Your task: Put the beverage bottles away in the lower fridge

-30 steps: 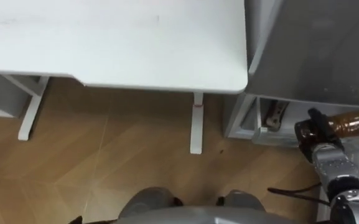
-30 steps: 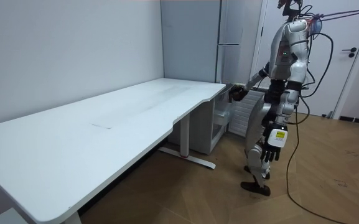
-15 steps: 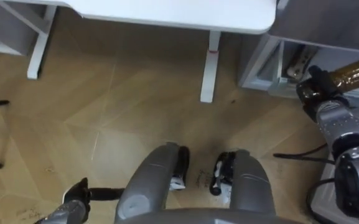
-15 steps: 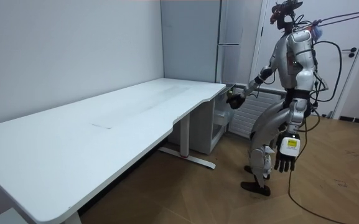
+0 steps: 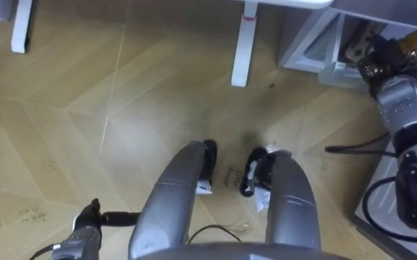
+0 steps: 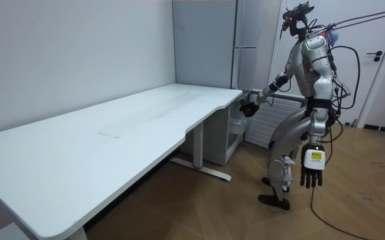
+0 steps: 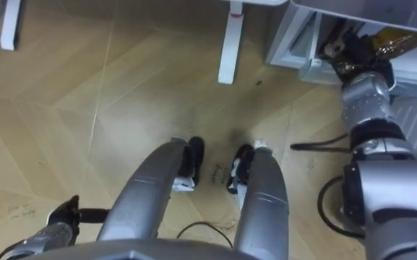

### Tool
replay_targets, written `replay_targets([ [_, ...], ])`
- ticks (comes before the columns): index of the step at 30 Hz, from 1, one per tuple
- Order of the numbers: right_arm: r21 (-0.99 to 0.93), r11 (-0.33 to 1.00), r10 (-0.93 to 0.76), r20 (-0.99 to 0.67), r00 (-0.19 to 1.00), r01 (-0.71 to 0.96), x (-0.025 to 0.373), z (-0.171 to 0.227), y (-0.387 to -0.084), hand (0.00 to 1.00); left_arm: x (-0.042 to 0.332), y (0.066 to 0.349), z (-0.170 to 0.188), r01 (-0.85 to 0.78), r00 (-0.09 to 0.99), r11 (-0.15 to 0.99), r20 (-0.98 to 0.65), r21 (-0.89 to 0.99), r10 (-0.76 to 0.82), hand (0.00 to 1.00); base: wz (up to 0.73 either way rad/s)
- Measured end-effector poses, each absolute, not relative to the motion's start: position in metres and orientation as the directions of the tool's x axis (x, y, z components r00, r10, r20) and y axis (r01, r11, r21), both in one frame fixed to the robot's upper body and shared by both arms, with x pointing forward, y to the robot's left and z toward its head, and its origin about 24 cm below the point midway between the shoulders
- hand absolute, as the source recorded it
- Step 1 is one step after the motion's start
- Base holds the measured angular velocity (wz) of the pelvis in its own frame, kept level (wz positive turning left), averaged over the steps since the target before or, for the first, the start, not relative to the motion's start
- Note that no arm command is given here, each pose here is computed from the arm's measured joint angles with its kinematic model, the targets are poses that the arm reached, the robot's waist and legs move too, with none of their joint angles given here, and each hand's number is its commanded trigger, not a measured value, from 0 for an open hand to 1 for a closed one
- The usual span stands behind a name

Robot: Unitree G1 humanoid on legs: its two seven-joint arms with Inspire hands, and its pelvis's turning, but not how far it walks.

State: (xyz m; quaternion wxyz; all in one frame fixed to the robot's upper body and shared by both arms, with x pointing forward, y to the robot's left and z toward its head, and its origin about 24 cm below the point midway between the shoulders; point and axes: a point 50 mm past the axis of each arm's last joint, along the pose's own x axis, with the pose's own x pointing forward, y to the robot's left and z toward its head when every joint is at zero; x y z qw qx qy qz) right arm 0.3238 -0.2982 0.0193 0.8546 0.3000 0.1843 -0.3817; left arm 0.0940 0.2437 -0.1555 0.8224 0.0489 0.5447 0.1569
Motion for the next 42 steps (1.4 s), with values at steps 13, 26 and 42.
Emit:
replay_targets([
  [13,0.493,0.450,-0.526,-0.528,0.667,0.744,0.342,0.055,-0.299,0.00,0.097,0.250,-0.152,-0.183,0.377,0.947,-0.871,0.263,0.314,0.00,0.06],
  [26,0.492,0.447,-0.573,-0.484,0.661,0.747,0.338,0.064,-0.317,0.00,0.078,0.250,-0.156,-0.136,0.334,0.955,-0.895,0.263,0.294,0.00,-0.03],
  [42,0.398,0.489,-0.558,-0.541,0.629,0.776,0.320,0.031,-0.323,0.00,0.080,0.255,-0.154,-0.169,0.354,0.950,-0.883,0.263,0.308,0.00,-0.06],
])
